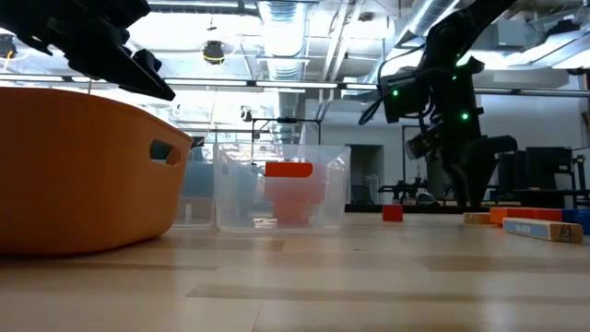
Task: Sort blocks
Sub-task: Put the brown block into the left transparent bin
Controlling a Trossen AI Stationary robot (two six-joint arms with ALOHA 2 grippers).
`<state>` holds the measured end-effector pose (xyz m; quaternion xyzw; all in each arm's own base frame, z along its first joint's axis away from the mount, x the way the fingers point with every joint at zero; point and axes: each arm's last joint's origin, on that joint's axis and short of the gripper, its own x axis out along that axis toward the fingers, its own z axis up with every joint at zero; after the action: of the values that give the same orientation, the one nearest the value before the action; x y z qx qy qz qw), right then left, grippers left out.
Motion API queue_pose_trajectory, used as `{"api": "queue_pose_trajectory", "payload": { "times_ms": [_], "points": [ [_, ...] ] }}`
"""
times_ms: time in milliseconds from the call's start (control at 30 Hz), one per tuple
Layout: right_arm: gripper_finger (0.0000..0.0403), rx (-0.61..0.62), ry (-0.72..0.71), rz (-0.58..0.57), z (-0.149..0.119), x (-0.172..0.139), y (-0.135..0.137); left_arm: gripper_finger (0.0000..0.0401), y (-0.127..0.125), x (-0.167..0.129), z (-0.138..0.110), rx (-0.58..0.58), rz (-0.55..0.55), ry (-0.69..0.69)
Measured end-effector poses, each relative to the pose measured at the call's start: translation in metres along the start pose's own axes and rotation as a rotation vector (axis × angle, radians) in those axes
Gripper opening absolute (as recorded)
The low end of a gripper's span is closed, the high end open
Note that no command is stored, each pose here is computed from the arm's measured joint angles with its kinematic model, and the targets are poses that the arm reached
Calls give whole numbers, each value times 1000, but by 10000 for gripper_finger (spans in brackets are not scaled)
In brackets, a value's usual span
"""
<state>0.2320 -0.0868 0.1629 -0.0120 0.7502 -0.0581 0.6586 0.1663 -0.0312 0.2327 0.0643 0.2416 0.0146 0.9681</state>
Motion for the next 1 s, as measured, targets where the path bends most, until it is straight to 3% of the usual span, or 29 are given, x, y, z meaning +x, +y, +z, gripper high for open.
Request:
{"api": "queue_pose_trajectory", "payload": {
  "times_ms": [267, 467, 600, 867, 1000],
  "points": [
    [167, -48, 139, 41, -5, 11, 3, 187, -10, 7, -20, 0, -21, -27],
    [166, -205, 94, 38, -5, 21, 3, 187, -10, 9, -20, -19, -8, -93],
    [156, -217, 57, 21, -1, 23, 5, 187, -13, 8, -21, -8, -20, -92],
    [71, -267, 21, 27, 4, 21, 18, 187, -17, 6, -21, 9, -32, -101],
    [24, -236, -39, 40, 13, 14, 24, 187, -20, 5, -21, 25, -5, -104]
  ]
}}
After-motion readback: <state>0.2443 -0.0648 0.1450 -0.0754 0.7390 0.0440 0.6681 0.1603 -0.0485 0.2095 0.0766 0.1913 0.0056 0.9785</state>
